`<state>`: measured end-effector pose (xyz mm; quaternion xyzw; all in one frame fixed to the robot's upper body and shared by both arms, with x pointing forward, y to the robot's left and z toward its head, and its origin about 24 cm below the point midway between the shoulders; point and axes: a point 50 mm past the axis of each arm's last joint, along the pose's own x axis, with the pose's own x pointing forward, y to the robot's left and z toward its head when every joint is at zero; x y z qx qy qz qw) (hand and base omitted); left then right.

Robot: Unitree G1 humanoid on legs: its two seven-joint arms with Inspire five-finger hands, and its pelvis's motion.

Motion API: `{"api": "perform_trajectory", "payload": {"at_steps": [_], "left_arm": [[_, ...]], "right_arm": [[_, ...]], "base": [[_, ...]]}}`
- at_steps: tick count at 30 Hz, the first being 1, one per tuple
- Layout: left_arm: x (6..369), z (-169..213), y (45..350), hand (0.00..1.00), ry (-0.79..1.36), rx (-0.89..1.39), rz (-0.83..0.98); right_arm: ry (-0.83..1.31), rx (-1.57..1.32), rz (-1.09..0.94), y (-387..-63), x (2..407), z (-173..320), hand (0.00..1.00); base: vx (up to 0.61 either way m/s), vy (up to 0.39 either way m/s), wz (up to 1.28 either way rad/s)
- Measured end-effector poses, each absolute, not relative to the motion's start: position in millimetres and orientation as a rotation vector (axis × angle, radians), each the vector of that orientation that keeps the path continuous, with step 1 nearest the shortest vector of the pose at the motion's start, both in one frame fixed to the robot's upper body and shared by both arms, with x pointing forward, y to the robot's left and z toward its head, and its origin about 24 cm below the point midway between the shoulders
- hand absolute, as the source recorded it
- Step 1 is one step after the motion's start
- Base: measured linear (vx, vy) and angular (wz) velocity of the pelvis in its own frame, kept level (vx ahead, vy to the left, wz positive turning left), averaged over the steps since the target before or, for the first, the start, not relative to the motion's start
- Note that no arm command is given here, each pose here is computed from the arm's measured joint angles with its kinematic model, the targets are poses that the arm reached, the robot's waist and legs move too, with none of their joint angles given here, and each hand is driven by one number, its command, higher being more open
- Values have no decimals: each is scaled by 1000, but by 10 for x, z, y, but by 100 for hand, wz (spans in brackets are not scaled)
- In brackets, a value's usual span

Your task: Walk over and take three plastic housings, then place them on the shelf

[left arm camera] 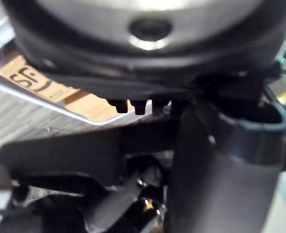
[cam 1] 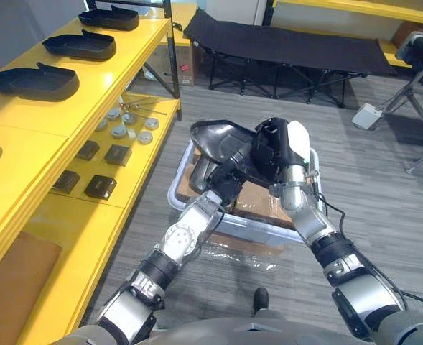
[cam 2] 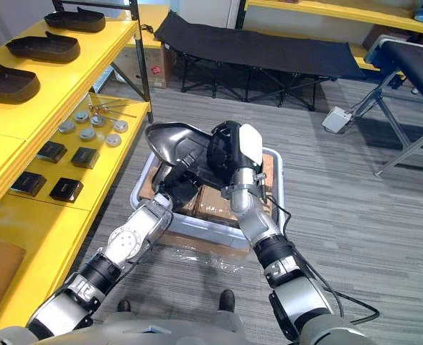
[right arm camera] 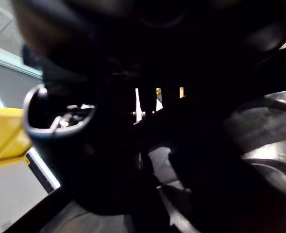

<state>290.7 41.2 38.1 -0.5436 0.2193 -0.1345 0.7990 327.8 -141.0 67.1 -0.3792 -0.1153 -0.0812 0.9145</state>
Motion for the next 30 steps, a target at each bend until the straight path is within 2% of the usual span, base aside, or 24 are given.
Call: {"api": "perform_trajectory", "payload": {"at_steps": [9, 10, 17, 30], "left_arm": [[2890, 320, 395, 100, 501, -1165, -253], [2890, 314, 396, 0, 499, -1123, -245], [2864, 275, 357, 0, 505, -878, -276], [2899, 340, 381, 0, 367, -833, -208]], "right_arm": [[-230, -791, -161, -1381, 3245, 570, 0], [-229, -790, -160, -1378, 3244, 567, 0], [-235, -725, -149, -1242, 3222, 554, 0], [-314, -664, -210, -1153, 3193, 686, 0]], "base": [[-19, -2, 4], [-18, -1, 4], [-9, 0, 2], [0, 0, 0]]}}
